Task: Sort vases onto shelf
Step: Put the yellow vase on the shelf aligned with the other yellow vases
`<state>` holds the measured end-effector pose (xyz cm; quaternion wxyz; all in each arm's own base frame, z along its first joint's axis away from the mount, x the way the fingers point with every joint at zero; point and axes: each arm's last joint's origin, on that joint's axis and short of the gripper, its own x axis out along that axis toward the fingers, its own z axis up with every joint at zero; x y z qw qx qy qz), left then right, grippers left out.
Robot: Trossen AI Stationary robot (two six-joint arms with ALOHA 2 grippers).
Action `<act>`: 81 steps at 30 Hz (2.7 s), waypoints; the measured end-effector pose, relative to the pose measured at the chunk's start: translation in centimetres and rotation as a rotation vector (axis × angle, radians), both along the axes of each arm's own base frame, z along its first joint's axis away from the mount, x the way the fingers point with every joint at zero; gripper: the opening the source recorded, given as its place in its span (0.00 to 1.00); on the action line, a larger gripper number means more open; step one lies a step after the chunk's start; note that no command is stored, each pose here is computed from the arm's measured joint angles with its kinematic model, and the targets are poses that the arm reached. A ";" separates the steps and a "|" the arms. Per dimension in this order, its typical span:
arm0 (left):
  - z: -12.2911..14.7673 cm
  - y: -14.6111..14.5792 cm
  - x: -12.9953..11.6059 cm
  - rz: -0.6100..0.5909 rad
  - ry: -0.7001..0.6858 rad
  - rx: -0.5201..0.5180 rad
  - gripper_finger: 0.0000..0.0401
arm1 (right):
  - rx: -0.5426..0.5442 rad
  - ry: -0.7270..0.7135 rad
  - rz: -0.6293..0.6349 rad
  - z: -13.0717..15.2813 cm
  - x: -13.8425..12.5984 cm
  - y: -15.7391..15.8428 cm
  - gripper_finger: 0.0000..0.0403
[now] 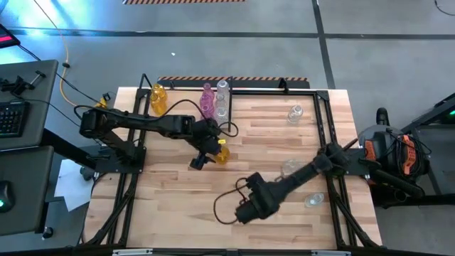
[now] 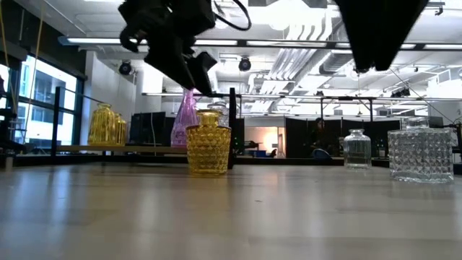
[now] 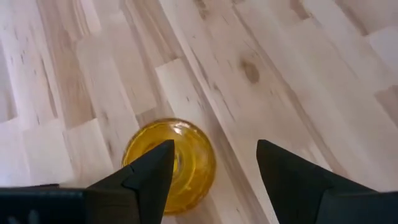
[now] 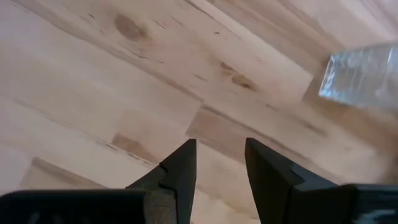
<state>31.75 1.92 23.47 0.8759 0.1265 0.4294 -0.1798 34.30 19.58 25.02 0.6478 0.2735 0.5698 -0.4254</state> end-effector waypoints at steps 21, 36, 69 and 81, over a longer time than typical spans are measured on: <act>-4.0 0.8 2.0 0.084 0.204 0.009 0.47 | 0.013 -0.060 -0.104 0.1 -1.0 2.0 0.29; -3.5 0.6 -0.1 0.185 0.373 -0.044 0.10 | -0.052 -0.025 -0.065 0.2 -1.4 1.6 0.29; 2.7 7.8 -17.8 0.899 0.371 0.050 0.11 | -0.075 -0.058 -0.054 0.2 -1.2 1.5 0.29; 2.8 10.0 -20.0 1.025 0.409 0.080 0.11 | -0.051 -0.091 -0.056 0.1 -0.8 1.7 0.29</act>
